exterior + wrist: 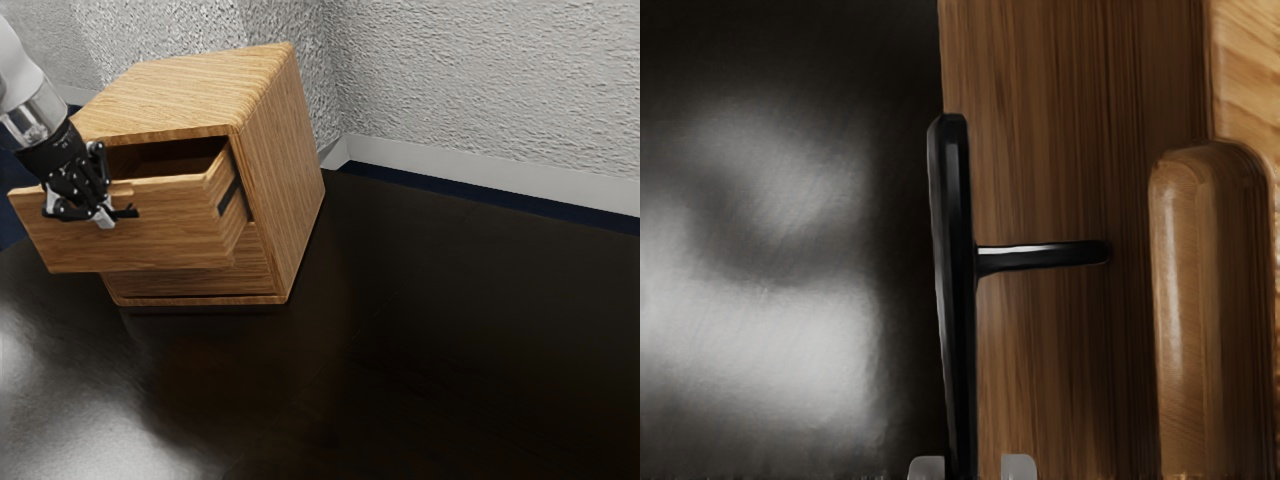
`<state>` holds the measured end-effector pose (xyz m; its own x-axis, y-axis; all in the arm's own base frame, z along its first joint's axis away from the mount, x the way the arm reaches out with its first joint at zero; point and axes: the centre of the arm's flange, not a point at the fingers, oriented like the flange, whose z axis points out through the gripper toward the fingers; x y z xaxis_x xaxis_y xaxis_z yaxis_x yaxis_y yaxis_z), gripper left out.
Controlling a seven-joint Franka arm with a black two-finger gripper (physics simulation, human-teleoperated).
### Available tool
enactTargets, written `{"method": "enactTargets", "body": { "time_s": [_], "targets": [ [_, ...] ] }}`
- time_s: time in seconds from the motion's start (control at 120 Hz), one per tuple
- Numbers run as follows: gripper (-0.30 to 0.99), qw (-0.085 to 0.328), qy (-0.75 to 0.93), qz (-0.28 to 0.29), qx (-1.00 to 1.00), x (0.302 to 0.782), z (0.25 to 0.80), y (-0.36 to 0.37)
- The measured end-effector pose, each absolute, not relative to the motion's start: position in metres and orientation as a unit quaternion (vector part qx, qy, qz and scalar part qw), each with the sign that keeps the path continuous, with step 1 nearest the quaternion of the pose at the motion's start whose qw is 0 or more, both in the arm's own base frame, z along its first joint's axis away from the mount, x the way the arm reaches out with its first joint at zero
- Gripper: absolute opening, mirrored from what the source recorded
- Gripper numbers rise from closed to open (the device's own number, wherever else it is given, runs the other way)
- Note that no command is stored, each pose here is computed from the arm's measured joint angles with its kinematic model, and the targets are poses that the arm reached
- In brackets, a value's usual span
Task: Pull the drawer handle with one arm to open the drawer
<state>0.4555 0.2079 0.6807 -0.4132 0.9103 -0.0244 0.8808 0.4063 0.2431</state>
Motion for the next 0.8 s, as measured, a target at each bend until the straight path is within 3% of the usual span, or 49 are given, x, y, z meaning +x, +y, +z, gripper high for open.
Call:
{"method": "enactTargets", "body": {
  "time_s": [0.8],
  "targets": [
    [-0.09,0.101,0.83,0.123,0.535,0.415,0.682,0.19]
  ]
}}
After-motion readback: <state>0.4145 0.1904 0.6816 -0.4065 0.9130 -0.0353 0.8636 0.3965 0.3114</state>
